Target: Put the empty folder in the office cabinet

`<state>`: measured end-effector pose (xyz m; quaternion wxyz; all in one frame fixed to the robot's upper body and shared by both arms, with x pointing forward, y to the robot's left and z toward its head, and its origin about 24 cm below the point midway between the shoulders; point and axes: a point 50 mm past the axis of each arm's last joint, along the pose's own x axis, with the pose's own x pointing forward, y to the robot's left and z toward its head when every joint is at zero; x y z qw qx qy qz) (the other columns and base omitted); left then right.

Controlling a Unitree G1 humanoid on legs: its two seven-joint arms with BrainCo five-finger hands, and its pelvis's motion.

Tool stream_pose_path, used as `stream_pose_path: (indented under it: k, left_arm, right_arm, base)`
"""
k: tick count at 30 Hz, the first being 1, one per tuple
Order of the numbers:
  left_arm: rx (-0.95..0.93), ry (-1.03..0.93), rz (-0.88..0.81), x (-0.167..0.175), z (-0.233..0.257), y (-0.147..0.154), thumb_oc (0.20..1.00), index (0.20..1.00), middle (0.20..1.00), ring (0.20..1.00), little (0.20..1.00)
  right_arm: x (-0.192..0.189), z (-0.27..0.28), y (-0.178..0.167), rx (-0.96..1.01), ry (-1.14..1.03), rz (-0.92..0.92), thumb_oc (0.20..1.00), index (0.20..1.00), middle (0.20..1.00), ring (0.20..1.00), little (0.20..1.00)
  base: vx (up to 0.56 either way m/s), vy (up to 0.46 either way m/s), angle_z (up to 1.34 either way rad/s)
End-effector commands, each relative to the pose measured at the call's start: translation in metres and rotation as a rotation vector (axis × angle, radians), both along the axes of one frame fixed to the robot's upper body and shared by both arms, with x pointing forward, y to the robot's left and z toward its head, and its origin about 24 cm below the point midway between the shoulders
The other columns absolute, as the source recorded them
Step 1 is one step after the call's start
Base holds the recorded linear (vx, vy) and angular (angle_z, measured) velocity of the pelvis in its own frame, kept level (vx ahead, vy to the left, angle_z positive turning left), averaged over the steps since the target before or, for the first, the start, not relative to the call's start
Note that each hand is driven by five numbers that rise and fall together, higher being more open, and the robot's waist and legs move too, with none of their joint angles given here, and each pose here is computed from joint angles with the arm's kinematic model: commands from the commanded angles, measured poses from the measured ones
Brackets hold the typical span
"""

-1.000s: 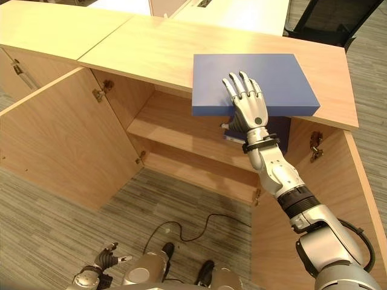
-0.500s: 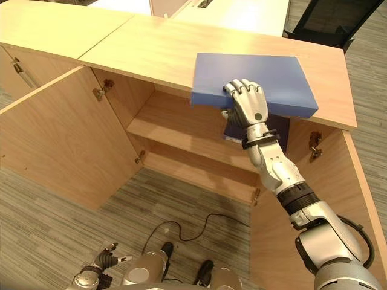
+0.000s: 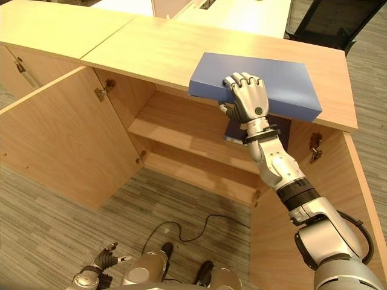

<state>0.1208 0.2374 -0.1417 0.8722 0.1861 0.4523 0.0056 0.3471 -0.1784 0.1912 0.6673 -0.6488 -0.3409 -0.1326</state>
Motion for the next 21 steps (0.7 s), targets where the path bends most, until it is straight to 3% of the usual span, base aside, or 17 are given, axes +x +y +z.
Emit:
stream_pose_path:
  k: [1,11,16,21]
  left_arm:
    - [0.040,-0.052,0.010,0.006,0.009,0.017,1.000,1.000,1.000,1.000,1.000]
    - [0.039,-0.006,0.010,-0.006,0.004,0.016,1.000,1.000,1.000,1.000,1.000]
    - [0.044,0.059,0.008,-0.020,-0.003,0.011,1.000,1.000,1.000,1.000,1.000]
    - [0.033,0.078,0.022,-0.022,-0.007,0.005,1.000,1.000,1.000,1.000,1.000]
  right_arm:
    - [0.004,0.014,0.005,0.045,-0.034,0.016,0.200,0.200,0.200,0.200,0.200]
    - [0.004,0.011,0.008,0.040,-0.019,0.024,0.200,0.200,0.200,0.200,0.200]
    - [-0.001,0.037,0.001,0.054,-0.126,0.033,0.200,0.200,0.200,0.200,0.200]
    - [-0.018,0.052,-0.004,0.176,-0.194,0.106,0.200,0.200,0.200,0.200,0.200]
  base:
    - [0.01,-0.031,0.01]
    - [0.03,-0.024,0.01]
    - [0.02,-0.059,0.13]
    - [0.00,-0.005,0.03]
